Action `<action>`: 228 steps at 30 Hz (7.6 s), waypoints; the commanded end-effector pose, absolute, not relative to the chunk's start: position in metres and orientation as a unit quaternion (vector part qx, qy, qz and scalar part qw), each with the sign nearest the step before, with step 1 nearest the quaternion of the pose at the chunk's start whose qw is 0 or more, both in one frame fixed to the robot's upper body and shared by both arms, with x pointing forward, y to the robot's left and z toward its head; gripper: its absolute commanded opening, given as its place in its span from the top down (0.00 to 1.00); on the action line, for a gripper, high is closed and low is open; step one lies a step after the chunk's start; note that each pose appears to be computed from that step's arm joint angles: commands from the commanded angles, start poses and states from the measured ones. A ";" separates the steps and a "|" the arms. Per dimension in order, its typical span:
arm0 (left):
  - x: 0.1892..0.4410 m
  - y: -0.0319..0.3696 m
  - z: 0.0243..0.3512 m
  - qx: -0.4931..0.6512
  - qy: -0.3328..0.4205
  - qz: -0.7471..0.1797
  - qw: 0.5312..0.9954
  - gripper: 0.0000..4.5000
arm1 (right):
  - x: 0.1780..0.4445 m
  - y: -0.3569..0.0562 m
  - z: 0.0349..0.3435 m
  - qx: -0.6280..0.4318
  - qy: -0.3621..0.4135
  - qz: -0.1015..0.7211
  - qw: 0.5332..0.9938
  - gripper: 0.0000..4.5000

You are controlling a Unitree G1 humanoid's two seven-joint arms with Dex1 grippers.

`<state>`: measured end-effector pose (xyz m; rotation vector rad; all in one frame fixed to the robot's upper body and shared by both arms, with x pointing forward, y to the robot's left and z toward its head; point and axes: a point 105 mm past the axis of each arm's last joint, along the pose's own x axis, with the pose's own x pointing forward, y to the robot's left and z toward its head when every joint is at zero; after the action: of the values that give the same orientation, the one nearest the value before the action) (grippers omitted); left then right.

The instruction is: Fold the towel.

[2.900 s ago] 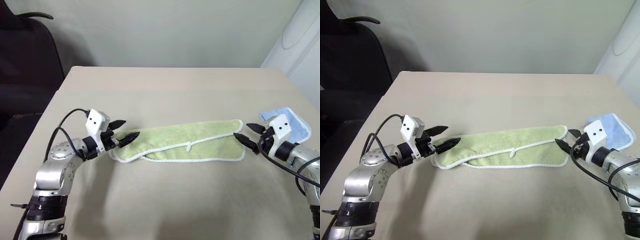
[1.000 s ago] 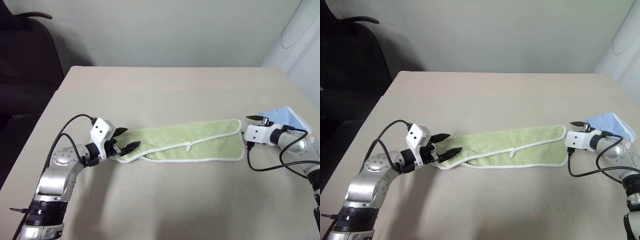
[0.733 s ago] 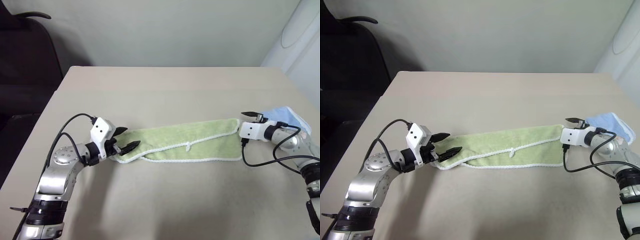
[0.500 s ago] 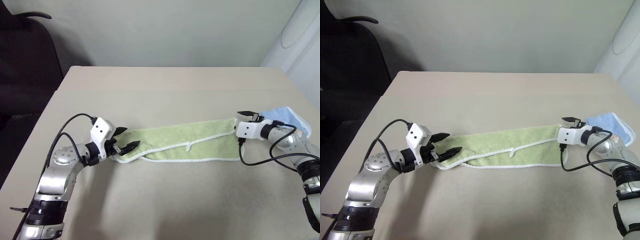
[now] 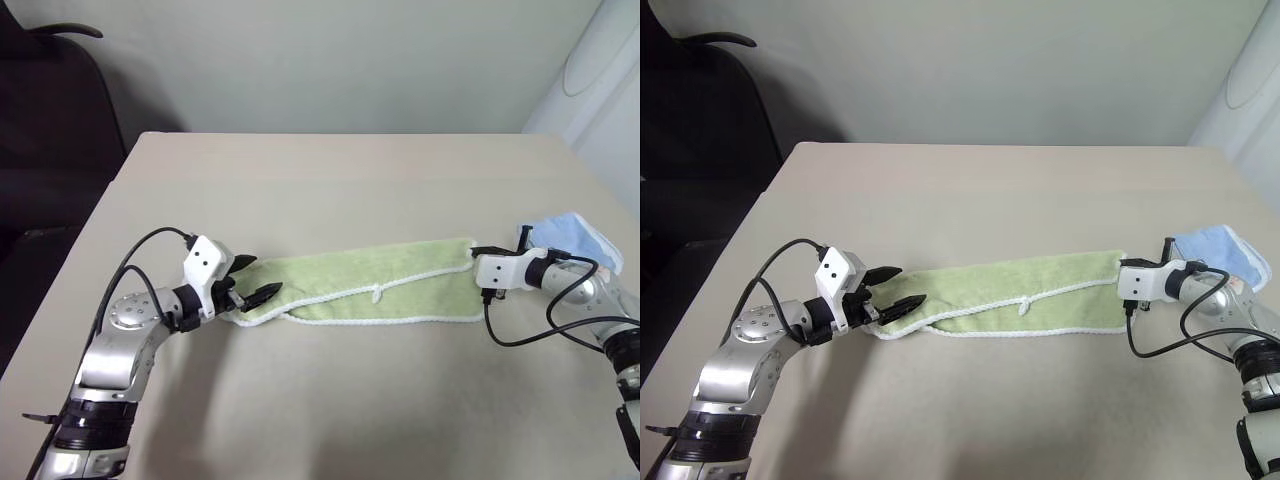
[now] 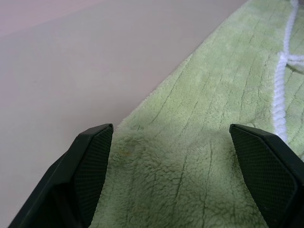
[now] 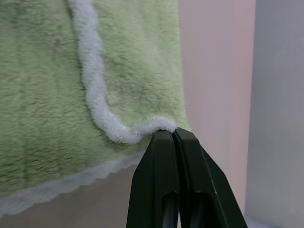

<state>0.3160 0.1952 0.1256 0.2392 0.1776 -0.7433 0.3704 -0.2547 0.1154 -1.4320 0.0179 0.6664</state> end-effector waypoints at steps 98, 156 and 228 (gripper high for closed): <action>0.287 0.206 0.140 0.383 0.116 -0.600 0.693 0.99 | 0.364 -0.242 0.126 -0.613 -0.019 0.255 0.747 1.00; 0.295 0.232 0.139 0.514 0.041 -0.544 0.662 0.53 | 0.367 -0.230 0.120 -0.595 -0.027 0.255 0.761 1.00; 0.393 0.249 0.322 0.097 -0.177 -0.295 0.934 0.99 | 0.382 -0.311 0.328 -0.557 -0.128 0.067 0.818 1.00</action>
<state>0.4056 0.2360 0.3174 0.1656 -0.3441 -0.5915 0.3940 -0.2946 0.3195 -1.2402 -0.2777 0.1598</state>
